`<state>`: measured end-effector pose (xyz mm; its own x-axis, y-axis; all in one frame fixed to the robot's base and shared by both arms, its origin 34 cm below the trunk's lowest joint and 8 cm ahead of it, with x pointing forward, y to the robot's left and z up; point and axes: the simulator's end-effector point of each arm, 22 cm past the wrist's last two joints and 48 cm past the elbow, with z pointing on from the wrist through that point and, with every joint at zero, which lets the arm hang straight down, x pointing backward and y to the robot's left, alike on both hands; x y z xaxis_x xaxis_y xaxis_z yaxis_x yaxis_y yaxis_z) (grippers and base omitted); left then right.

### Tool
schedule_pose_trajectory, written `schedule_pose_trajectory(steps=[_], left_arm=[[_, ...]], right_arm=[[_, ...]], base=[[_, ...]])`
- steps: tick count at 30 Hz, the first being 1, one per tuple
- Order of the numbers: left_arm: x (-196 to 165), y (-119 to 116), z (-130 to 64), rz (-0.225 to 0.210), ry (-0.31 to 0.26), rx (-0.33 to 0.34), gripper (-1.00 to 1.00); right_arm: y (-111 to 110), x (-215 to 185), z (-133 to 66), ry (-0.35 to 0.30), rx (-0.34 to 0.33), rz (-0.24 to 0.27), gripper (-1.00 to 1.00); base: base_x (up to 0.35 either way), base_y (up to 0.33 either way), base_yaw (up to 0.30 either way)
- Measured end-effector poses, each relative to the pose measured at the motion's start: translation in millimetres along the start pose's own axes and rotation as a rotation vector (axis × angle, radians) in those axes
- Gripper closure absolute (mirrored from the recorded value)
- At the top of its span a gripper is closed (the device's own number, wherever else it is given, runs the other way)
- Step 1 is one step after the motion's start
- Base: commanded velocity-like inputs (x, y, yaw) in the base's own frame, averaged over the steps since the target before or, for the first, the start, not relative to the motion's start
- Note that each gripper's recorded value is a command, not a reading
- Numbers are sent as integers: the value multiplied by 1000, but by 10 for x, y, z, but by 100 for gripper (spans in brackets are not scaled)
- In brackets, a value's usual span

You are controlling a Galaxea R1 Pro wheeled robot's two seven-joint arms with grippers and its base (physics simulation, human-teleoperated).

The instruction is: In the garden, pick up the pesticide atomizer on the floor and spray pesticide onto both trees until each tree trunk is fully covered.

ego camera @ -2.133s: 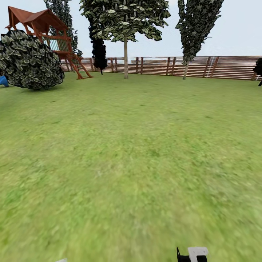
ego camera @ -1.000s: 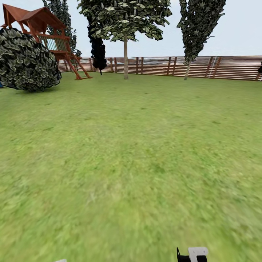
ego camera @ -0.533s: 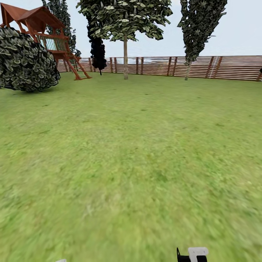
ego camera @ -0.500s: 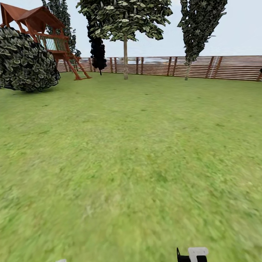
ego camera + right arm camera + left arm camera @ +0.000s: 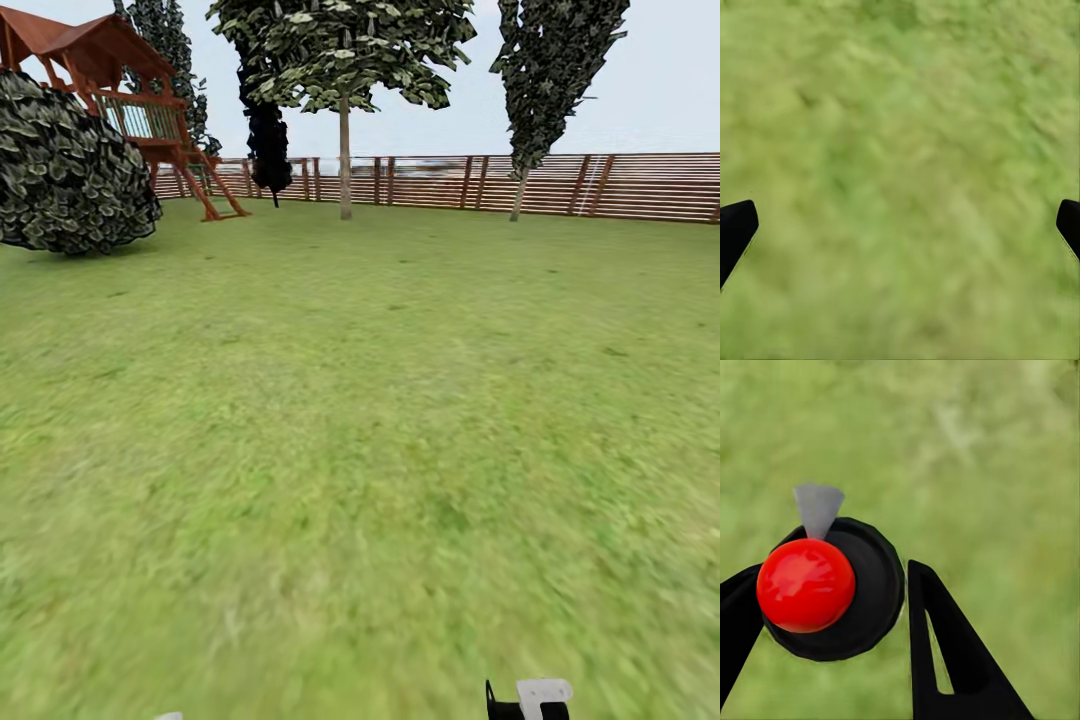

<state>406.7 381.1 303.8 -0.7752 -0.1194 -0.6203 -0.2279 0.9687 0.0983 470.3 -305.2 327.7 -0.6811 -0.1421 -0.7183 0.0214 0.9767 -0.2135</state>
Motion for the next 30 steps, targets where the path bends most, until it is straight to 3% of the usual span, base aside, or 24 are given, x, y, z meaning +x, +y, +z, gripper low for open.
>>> schedule_pose_trajectory(steps=[30], left_arm=[[-3,0,0,0,-1,0,100]], right_arm=[[0,-2,1,0,0,0,-100]], base=[[339,0,0]])
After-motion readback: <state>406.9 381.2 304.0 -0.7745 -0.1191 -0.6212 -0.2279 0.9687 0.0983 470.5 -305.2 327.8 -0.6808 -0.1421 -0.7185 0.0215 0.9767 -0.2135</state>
